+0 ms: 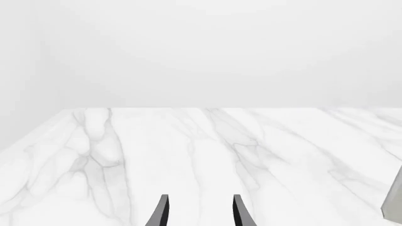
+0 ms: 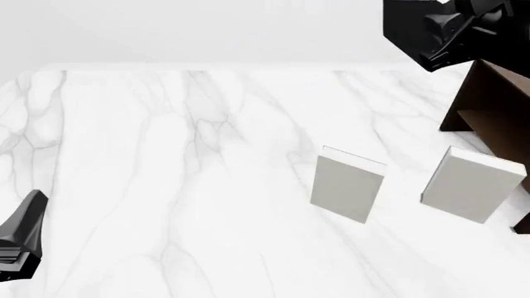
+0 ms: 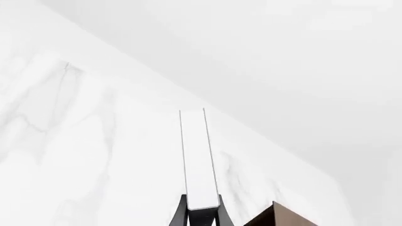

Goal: Pick up the book on the left and place it on top of the shelf.

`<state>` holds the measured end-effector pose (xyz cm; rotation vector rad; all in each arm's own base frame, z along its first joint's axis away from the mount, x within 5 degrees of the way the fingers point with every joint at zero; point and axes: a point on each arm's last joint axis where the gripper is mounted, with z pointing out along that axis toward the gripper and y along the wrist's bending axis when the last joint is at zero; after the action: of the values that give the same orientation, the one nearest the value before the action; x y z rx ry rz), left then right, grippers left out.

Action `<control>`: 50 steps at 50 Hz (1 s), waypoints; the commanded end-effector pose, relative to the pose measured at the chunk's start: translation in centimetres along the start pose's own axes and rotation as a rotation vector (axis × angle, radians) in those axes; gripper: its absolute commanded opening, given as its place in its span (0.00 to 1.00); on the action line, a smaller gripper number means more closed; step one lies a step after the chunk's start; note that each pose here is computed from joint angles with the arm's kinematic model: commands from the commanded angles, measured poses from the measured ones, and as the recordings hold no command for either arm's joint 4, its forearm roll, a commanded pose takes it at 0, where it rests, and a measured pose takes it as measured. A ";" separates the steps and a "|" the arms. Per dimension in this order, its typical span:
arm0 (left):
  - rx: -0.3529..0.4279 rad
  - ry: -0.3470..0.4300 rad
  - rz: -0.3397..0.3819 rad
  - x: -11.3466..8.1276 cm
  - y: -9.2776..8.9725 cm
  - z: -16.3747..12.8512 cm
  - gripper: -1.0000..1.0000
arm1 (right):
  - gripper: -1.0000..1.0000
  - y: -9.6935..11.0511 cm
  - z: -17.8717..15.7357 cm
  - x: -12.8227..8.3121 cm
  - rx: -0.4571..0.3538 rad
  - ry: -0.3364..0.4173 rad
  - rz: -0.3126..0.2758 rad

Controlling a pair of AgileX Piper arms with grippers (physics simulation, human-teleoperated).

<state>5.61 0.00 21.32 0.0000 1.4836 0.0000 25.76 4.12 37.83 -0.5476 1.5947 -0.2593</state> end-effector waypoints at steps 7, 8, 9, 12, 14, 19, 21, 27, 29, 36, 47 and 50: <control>0.000 0.000 0.000 0.0 0.0 0.0 1.00 | 0.00 -2.4 -2.9 0.1 0.106 -0.001 -0.036; 0.000 0.000 0.000 0.0 0.0 0.0 1.00 | 0.00 -2.4 -3.0 0.3 0.111 0.003 -0.039; 0.000 0.000 0.000 0.0 0.0 0.0 1.00 | 0.00 -2.5 -3.0 0.4 0.115 0.006 -0.039; 0.000 0.000 0.000 0.0 0.0 0.0 1.00 | 0.00 -2.6 -3.2 0.6 0.124 0.011 -0.045; 0.000 0.000 0.000 0.0 0.0 0.0 1.00 | 0.00 -2.8 -3.4 0.6 0.130 0.013 -0.048; 0.000 0.000 0.000 0.0 0.0 0.0 1.00 | 0.00 -3.2 -3.7 0.6 0.151 0.015 -0.062; 0.000 0.000 0.000 0.0 0.0 0.0 1.00 | 0.00 -3.3 -3.8 0.7 0.156 0.020 -0.070; 0.000 0.000 0.000 0.0 0.0 0.0 1.00 | 0.00 -4.0 -5.3 1.2 0.211 0.025 -0.106; 0.000 0.000 0.000 0.0 0.0 0.0 1.00 | 0.00 -4.4 -5.7 1.1 0.229 0.028 -0.104; 0.000 0.000 0.000 0.0 0.0 0.0 1.00 | 0.00 -4.9 -6.8 0.9 0.258 0.037 -0.124; 0.000 0.000 0.000 0.0 0.0 0.0 1.00 | 0.00 -5.6 -7.7 0.6 0.298 0.046 -0.145; 0.000 0.000 0.000 0.0 0.0 0.0 1.00 | 0.00 -5.9 -7.8 0.6 0.308 0.051 -0.144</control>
<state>5.61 0.00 21.32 0.0000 1.4836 0.0000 20.09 -1.78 39.79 -0.4597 1.5572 -0.5821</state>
